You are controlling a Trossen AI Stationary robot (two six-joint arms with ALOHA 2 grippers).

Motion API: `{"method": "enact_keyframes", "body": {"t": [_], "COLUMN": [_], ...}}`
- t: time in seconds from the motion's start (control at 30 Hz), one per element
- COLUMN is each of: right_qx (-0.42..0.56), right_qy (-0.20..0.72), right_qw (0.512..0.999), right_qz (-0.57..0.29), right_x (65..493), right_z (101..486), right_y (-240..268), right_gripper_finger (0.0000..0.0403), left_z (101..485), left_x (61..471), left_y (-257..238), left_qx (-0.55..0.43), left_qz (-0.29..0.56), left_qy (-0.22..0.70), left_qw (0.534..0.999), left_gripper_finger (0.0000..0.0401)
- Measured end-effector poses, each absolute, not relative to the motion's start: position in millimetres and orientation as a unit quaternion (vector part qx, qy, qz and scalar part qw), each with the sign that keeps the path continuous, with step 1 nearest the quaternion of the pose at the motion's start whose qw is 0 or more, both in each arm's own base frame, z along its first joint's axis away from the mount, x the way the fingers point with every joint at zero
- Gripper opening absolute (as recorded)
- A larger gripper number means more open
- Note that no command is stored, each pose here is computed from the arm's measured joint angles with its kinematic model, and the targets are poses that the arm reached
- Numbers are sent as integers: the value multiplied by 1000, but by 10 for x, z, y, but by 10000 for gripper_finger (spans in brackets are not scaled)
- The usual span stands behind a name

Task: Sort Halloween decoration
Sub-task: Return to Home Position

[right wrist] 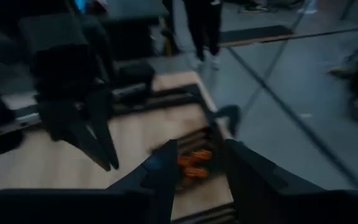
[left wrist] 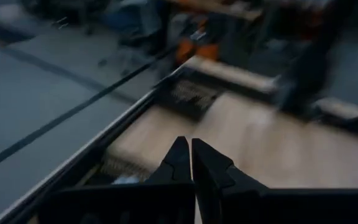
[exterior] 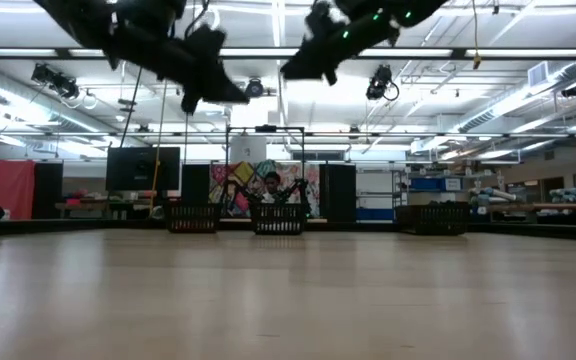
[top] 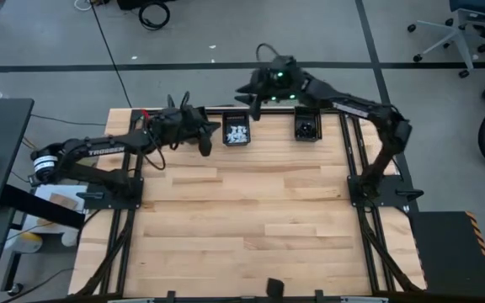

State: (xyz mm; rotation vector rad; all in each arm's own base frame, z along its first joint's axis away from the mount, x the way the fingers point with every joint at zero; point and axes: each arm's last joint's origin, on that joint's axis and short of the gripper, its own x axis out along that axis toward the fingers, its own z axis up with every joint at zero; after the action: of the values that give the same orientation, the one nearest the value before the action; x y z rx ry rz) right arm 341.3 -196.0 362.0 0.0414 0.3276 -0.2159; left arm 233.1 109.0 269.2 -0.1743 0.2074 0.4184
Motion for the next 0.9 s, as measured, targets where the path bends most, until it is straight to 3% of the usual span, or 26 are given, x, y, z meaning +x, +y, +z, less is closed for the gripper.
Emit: {"method": "enact_keyframes", "body": {"t": [0.17, 0.33, 0.6, 0.9], "right_qx": [67, 74, 146, 223], "right_qy": [128, 78, -75, -189], "right_qw": [986, 988, 979, 945], "right_qz": [-89, -107, -121, -150], "right_x": [3062, 2672, 2160, 1662], "right_z": [3869, 3787, 3319, 2707], "right_y": [-1746, -1517, -1227, -1064], "right_gripper_finger": [136, 131, 123, 121], "left_z": [3153, 3545, 3478, 2989], "left_x": [2277, 1917, 1370, 1175], "left_y": [976, 848, 630, 590], "left_qx": [-131, -158, -195, -239], "left_qz": [173, 192, 228, 265], "left_qy": [54, -63, -131, -179], "left_qw": [975, 967, 945, 917], "left_gripper_finger": [0, 0, 0, 0]}}
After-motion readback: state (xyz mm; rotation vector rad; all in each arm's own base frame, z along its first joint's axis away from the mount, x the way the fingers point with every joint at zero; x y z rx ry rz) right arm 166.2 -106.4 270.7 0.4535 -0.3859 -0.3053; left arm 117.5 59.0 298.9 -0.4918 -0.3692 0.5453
